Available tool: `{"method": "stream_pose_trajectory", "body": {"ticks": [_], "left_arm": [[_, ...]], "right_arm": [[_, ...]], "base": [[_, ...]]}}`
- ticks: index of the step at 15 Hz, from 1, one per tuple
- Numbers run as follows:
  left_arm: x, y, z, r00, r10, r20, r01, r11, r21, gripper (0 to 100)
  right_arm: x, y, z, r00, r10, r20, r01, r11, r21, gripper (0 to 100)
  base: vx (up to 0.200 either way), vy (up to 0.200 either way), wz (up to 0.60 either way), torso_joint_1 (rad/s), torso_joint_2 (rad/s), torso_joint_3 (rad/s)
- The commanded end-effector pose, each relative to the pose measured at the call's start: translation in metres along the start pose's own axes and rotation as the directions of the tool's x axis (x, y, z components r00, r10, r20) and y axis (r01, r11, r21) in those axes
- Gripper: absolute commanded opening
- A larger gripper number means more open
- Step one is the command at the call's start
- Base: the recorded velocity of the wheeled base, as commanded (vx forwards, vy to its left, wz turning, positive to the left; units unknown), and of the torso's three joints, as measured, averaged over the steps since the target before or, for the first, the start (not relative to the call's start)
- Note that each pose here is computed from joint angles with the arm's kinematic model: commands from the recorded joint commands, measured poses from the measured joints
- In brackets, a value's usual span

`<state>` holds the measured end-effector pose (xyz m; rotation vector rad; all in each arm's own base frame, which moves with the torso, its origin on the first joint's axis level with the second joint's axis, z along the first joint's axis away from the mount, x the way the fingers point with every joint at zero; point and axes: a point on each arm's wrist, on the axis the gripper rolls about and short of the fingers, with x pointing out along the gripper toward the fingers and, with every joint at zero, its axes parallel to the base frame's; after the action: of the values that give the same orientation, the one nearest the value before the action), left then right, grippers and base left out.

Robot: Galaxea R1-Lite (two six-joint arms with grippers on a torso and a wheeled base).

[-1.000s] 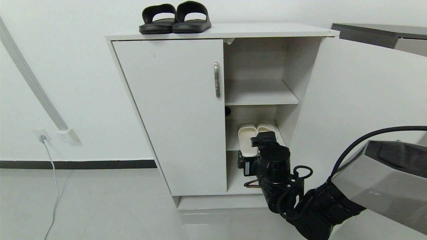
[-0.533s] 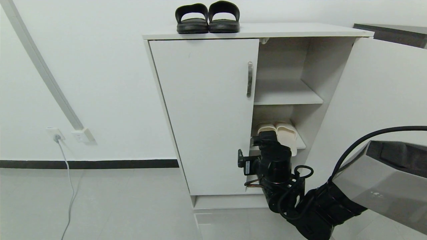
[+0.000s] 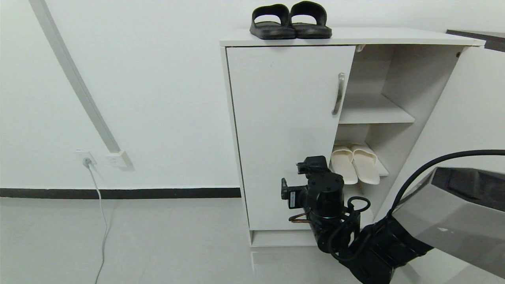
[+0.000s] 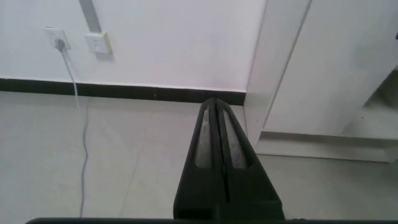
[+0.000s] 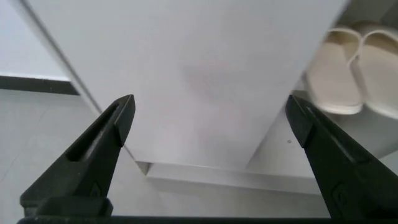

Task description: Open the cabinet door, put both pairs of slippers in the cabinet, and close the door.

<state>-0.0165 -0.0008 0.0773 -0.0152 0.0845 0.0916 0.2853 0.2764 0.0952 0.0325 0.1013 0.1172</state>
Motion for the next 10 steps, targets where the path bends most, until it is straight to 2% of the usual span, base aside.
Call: {"method": "stream_pose_trajectory", "body": {"ticks": [1,8,10], "left_arm": [[0.000,0.000,0.000,1.000,0.001,0.001,-0.001,1.000,-0.001,0],[0.000,0.000,0.000,1.000,0.001,-0.001,-0.001,1.000,-0.001,0],[0.000,0.000,0.000,1.000,0.001,0.001,-0.001,1.000,0.000,0]], "right_arm": [[0.000,0.000,0.000,1.000,0.000,0.000,0.000,1.000,-0.001,100],[0.002,-0.009,-0.003,1.000,-0.008,0.003,0.008,1.000,0.005,100],[0.002,-0.016,-0.009,1.000,-0.012,-0.007,0.012,0.999,-0.034,100]], "base": [[0.000,0.000,0.00,0.000,0.00,0.000],[0.000,0.000,0.00,0.000,0.00,0.000],[0.000,0.000,0.00,0.000,0.00,0.000]]}}
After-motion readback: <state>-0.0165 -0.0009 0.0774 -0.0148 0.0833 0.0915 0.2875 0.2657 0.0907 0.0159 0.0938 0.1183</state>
